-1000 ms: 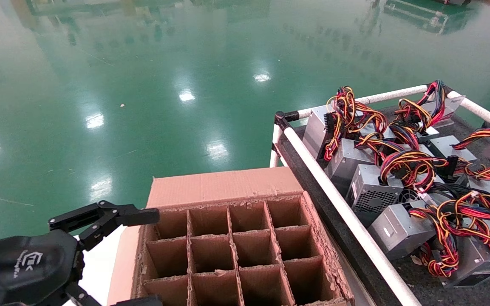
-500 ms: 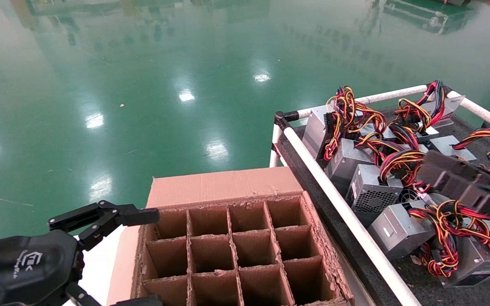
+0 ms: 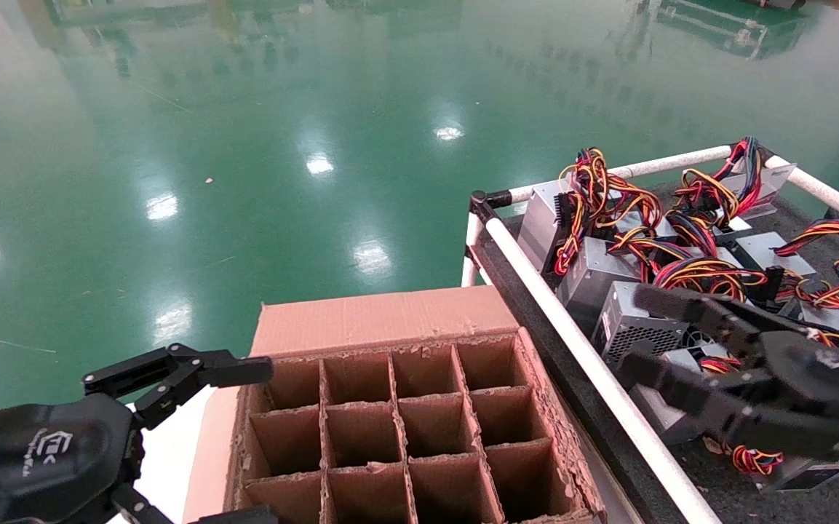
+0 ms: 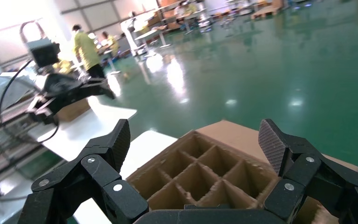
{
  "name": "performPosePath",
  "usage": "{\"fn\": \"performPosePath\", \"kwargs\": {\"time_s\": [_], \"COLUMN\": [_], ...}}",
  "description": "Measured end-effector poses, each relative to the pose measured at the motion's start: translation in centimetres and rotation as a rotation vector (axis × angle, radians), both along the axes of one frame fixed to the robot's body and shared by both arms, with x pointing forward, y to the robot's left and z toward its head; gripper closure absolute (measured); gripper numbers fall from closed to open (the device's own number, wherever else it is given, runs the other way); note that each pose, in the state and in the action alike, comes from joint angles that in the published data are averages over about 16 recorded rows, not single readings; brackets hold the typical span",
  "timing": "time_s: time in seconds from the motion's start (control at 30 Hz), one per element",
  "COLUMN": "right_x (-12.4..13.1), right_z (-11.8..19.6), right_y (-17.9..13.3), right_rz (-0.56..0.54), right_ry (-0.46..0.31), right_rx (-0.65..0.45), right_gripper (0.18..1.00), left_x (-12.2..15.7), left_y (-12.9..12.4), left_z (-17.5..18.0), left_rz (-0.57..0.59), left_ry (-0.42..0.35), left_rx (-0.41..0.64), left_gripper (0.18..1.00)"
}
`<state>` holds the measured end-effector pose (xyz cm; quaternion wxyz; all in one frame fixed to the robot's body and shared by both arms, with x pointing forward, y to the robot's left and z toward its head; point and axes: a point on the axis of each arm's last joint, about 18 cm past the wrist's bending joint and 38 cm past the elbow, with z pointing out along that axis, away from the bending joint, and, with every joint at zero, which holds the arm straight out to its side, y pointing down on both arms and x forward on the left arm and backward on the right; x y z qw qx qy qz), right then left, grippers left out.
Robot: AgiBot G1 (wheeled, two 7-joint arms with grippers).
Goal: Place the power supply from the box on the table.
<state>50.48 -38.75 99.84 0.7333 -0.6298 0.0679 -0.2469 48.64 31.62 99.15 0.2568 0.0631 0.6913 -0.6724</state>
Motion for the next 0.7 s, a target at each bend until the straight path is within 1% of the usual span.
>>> {"fn": "performPosePath", "kwargs": {"time_s": [0.47, 0.7], "right_x": [-1.6, -2.1], "right_z": [-0.2, -0.4], "right_y": [5.4, 6.6], "right_rz": [0.12, 0.149], "right_ry": [-0.113, -0.145], "right_rx": [-0.177, -0.22], "right_gripper": [0.179, 0.179], "left_x": [0.0, 0.0], "left_y": [0.0, 0.0], "left_z": [0.0, 0.0], "left_rz": [0.0, 0.0], "left_ry": [0.0, 0.0], "left_rx": [0.0, 0.0], "left_gripper": [0.184, 0.184]}}
